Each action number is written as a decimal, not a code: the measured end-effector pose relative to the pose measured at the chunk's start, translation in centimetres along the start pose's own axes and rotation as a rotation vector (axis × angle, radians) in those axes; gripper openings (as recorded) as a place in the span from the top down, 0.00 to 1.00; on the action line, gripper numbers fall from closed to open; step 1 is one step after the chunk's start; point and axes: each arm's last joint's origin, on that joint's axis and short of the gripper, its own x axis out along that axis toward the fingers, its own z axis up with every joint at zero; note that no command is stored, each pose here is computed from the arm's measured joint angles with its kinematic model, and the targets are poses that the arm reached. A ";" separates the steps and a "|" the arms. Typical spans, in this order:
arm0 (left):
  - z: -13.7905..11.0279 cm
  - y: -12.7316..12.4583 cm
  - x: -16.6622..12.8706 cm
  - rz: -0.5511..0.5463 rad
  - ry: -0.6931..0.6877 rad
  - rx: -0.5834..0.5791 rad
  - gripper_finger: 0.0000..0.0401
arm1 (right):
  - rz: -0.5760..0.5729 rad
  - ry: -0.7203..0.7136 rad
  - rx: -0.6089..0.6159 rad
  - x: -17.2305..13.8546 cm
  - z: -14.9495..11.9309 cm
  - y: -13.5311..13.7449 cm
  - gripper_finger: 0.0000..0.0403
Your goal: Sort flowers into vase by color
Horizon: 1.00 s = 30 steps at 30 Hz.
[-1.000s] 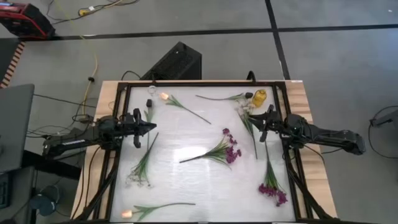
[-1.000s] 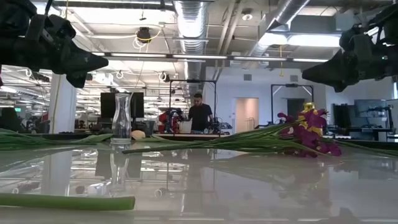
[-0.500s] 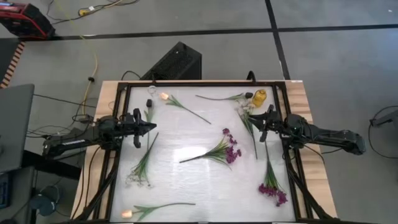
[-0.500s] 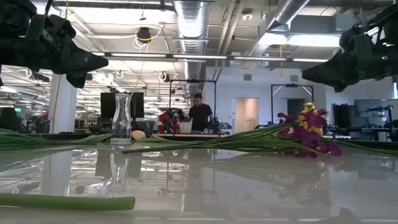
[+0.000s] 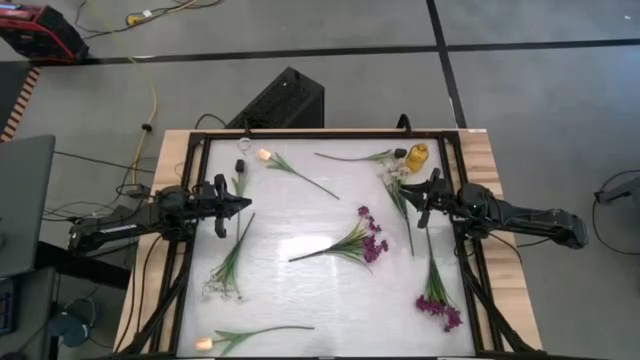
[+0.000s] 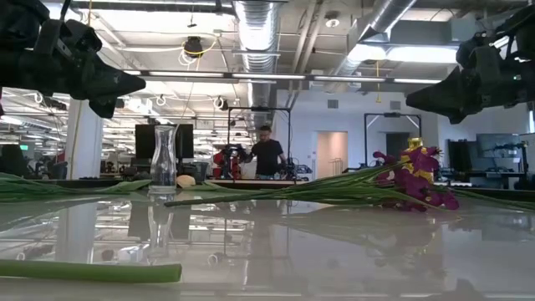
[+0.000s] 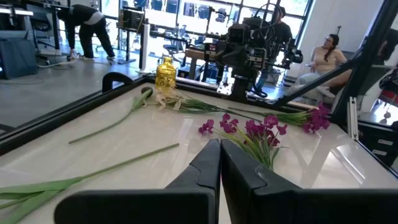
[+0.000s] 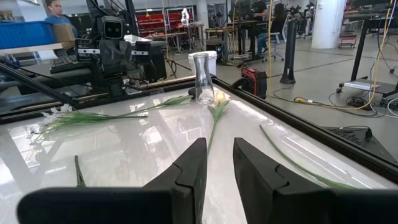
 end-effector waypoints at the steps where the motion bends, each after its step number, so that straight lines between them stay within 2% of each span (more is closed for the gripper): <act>1: 0.0 0.0 0.0 0.000 0.000 0.000 1.00 | 0.000 0.000 0.000 0.0 0.0 0.0 0.73; 12: 0.0 0.0 0.0 0.000 0.000 0.002 1.00 | 0.000 0.000 0.000 0.0 0.0 0.0 0.73; 19: -0.1 0.2 0.0 0.070 0.012 0.277 1.00 | 0.000 0.000 0.000 0.0 0.0 0.0 0.73; 23: -0.1 0.2 0.0 0.069 0.012 0.311 1.00 | 0.000 0.000 0.000 0.0 0.0 0.0 0.73; 30: 0.0 0.2 0.0 0.066 0.003 0.304 1.00 | 0.001 -0.016 0.003 0.0 0.1 0.0 0.73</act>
